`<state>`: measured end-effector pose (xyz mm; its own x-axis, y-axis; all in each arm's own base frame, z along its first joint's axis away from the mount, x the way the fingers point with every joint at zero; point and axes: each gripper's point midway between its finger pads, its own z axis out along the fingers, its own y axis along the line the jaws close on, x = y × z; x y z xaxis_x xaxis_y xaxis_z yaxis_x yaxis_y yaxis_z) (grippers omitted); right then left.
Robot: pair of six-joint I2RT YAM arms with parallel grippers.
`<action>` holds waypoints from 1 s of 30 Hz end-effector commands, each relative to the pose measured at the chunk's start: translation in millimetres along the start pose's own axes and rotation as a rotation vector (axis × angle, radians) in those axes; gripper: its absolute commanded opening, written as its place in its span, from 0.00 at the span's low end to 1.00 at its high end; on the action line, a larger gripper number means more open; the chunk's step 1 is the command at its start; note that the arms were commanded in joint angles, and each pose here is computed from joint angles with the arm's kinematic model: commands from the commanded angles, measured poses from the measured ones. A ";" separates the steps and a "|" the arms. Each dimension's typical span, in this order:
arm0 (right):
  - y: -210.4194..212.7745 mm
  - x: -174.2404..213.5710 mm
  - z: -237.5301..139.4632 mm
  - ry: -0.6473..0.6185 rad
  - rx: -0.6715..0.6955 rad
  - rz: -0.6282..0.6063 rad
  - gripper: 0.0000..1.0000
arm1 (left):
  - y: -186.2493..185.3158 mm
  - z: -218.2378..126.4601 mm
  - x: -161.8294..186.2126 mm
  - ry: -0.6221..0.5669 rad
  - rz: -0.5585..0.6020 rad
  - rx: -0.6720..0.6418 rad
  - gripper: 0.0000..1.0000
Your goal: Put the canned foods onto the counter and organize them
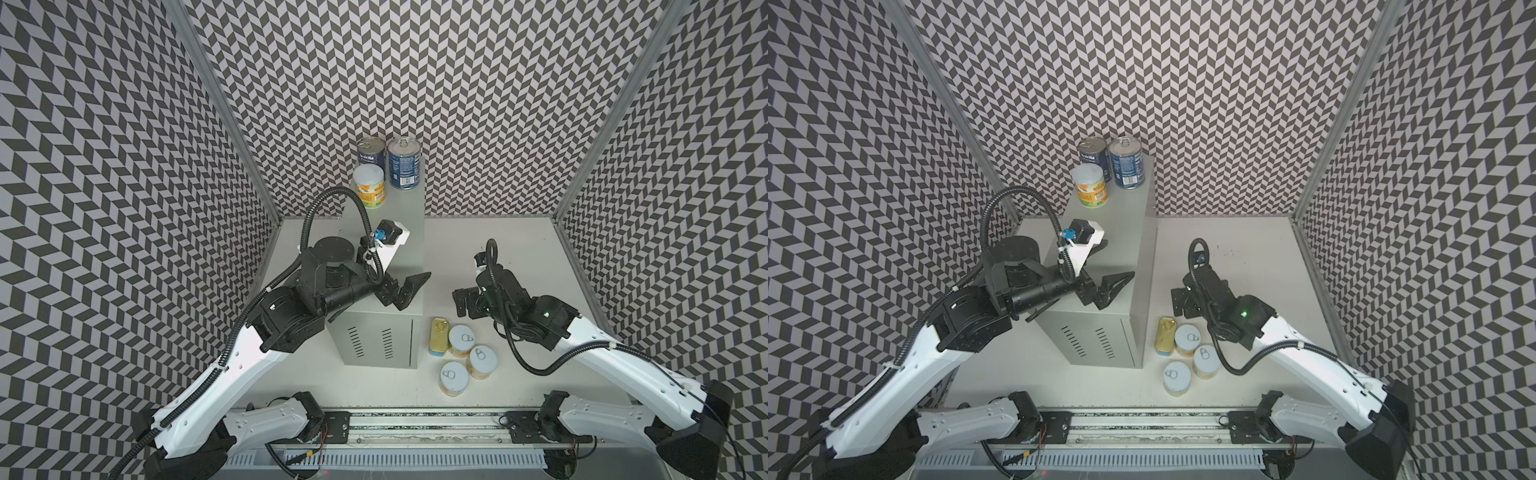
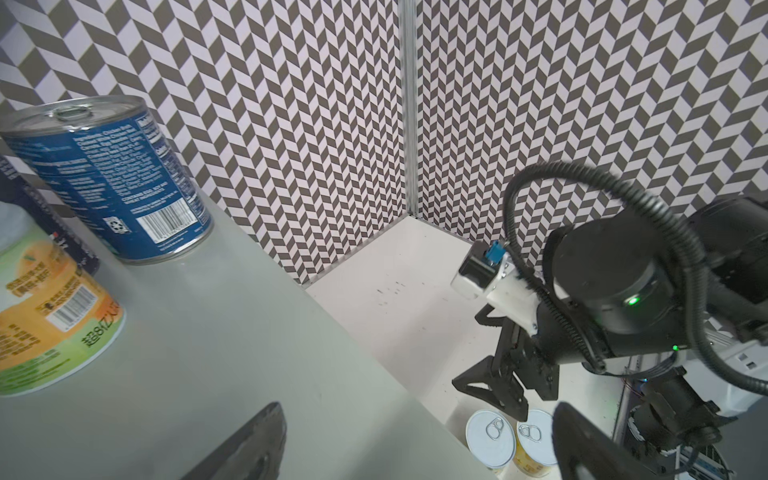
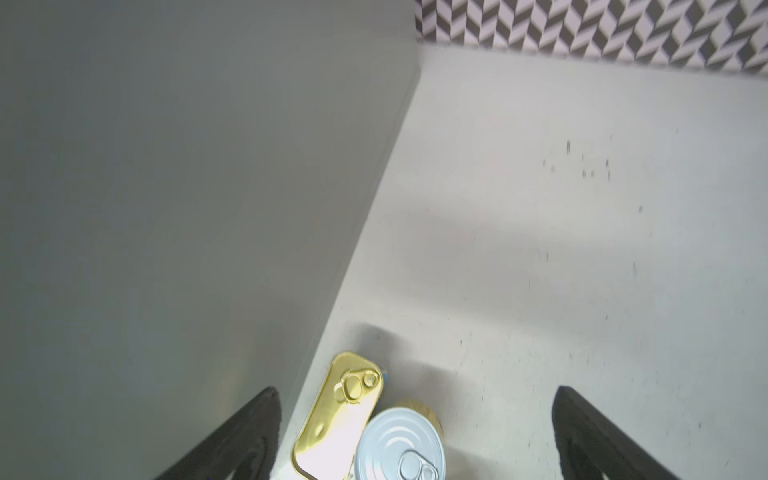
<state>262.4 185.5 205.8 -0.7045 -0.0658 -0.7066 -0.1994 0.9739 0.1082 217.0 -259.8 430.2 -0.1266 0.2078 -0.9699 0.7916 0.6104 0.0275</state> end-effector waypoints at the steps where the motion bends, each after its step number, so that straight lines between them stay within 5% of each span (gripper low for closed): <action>1: -2.3 25.6 2.4 0.070 -0.026 0.074 0.99 | -5.2 -2.7 -10.3 -0.030 0.030 0.025 1.00; 8: 5.3 81.6 18.1 0.238 -0.095 0.051 0.99 | -11.4 -2.6 -3.6 -0.033 0.030 0.063 1.00; 30: 22.0 122.3 55.4 0.334 -0.128 -0.021 0.99 | -4.5 1.9 4.4 -0.047 0.020 0.074 1.00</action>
<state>204.0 203.7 85.8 -0.8891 -0.1881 -0.4173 -0.2838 0.9418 0.1801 215.5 -264.8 416.5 -0.1168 0.2048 -0.9718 0.8314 0.5554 0.0171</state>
